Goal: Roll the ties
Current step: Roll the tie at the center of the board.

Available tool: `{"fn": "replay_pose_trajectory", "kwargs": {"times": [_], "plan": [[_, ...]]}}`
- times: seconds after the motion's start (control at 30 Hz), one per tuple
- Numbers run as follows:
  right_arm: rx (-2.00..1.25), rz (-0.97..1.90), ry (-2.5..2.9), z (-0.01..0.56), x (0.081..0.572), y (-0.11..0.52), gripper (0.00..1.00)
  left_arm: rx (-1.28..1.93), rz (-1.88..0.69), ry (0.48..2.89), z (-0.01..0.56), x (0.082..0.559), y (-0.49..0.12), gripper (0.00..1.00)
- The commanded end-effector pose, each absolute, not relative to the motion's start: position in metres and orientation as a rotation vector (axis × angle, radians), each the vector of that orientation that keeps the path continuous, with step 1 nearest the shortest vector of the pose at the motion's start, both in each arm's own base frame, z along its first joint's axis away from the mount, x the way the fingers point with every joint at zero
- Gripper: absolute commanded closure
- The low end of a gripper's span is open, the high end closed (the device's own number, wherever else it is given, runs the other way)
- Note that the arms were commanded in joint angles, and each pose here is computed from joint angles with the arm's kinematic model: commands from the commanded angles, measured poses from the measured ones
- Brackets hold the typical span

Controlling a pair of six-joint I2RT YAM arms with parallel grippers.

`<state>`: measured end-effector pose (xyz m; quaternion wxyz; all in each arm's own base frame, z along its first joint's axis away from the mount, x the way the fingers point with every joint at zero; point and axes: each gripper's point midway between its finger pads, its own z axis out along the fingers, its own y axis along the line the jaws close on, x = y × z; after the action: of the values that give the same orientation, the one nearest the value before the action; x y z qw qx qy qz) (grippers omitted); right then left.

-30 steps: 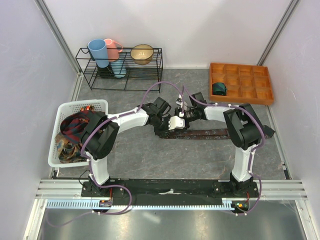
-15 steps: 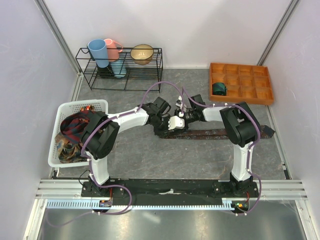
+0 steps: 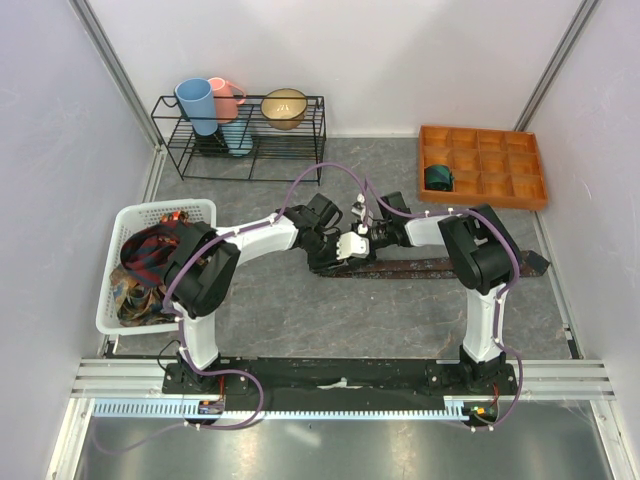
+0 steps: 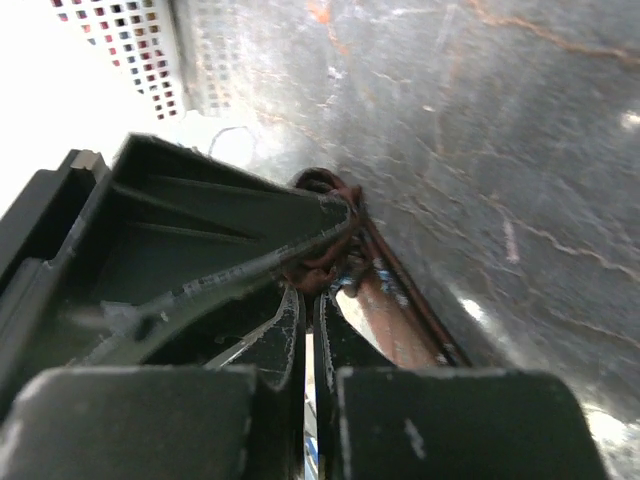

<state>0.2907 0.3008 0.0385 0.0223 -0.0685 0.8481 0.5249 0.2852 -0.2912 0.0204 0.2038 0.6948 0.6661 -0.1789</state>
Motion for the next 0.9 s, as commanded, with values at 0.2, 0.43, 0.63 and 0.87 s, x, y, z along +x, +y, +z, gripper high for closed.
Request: {"fn": "replay_pose_trajectory", "kwargs": {"times": [0.2, 0.43, 0.63, 0.87], "plan": [[-0.229, 1.467, 2.706, 0.014, 0.285, 0.283, 1.00, 1.884, -0.603, 1.841, 0.035, 0.280, -0.270, 0.29], [-0.225, 1.444, 2.706, 0.012, 0.288, 0.280, 1.00, 1.831, -0.609, 1.729, 0.052, 0.286, -0.274, 0.18], [-0.230, 1.453, 2.696, 0.016, 0.289, 0.280, 1.00, 1.831, -0.611, 1.753, 0.044, 0.296, -0.286, 0.17], [-0.263, 1.481, 2.660, 0.027, 0.290, 0.282, 1.00, 1.889, -0.538, 1.789, 0.027, 0.299, -0.297, 0.19]]}}
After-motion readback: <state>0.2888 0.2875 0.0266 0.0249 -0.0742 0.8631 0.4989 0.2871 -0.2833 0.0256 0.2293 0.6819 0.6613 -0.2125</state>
